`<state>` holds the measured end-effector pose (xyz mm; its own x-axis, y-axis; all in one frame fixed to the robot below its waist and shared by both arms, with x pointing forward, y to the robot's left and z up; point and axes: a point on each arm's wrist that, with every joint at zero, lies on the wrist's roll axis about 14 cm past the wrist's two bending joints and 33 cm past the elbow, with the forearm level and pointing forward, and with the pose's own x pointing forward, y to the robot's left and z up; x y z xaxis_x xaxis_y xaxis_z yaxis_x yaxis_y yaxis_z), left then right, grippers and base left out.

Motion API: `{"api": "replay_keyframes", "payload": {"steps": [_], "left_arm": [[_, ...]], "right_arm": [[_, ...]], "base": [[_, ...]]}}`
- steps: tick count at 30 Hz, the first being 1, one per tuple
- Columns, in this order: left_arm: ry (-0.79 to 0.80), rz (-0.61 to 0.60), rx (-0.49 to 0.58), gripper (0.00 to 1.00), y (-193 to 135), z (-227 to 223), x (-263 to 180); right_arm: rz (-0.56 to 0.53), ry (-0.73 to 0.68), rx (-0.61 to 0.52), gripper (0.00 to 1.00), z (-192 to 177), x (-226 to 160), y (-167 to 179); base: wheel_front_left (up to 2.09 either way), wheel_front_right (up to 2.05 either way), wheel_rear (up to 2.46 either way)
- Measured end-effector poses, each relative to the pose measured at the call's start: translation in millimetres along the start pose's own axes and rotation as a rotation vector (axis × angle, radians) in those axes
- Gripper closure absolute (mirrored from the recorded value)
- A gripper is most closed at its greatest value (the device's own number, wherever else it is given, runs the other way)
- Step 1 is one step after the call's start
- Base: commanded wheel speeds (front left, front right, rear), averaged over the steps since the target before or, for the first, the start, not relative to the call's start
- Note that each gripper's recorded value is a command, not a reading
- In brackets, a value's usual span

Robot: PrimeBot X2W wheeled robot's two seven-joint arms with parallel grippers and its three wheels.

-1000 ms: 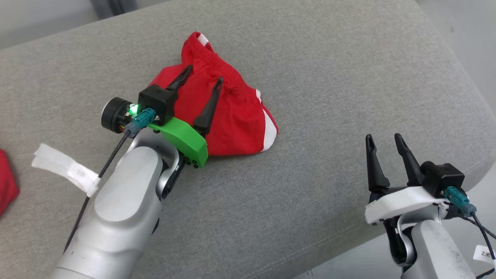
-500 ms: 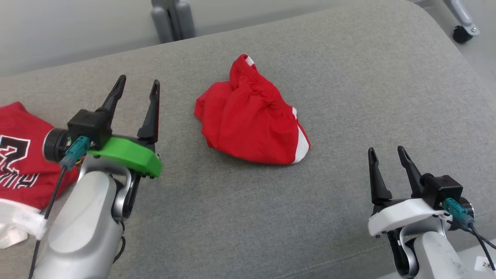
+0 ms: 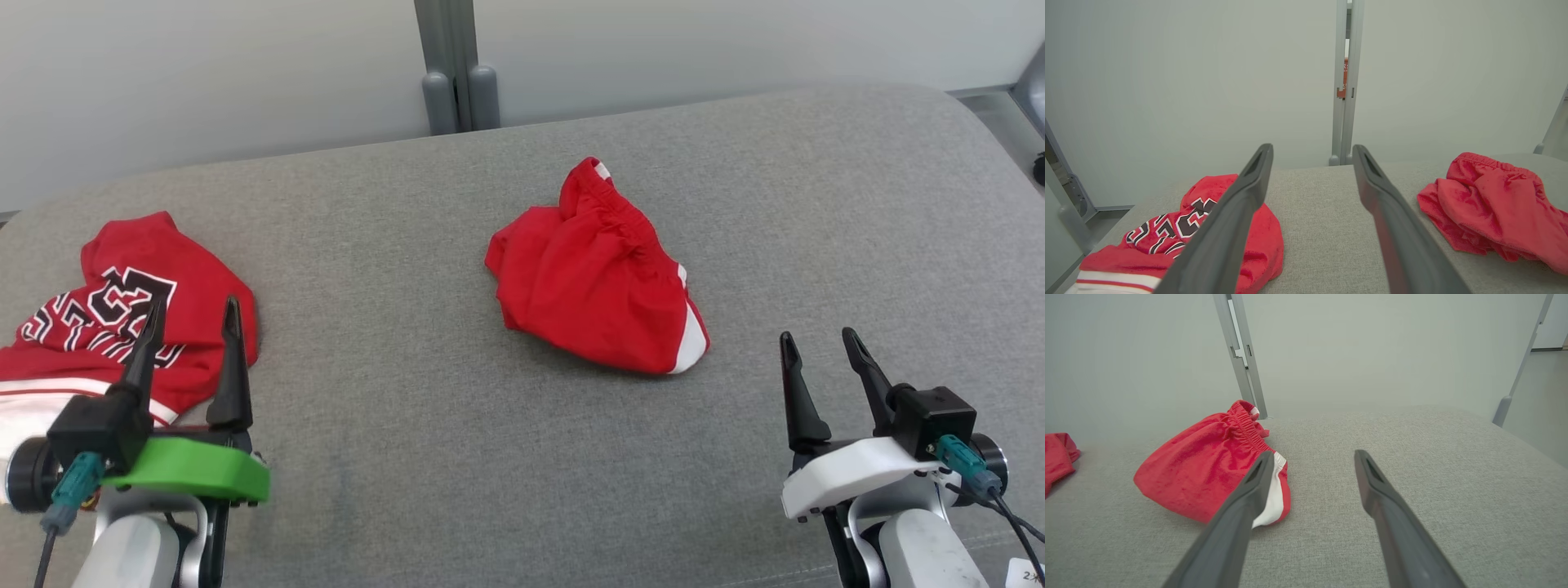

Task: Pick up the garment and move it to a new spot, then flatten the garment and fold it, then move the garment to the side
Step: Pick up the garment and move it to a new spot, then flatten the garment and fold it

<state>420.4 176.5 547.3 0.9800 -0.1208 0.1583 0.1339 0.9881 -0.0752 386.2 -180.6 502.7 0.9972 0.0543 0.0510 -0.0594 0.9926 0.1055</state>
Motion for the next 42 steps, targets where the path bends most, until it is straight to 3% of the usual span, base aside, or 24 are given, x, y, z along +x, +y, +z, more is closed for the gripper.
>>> {"api": "replay_keyframes", "payload": {"steps": [15,42], "left_arm": [[0.047,0.11,-0.013,0.0,18,-11,-68],[0.084,0.094,-0.023,0.0,15,-21,-74]], "right_arm": [[0.053,0.001,-0.007,0.0,8,-5,18],[0.052,0.042,0.002,0.0,-1,-14,19]], "base": [[0.0,0.0,0.0],[0.0,0.0,0.0]]}}
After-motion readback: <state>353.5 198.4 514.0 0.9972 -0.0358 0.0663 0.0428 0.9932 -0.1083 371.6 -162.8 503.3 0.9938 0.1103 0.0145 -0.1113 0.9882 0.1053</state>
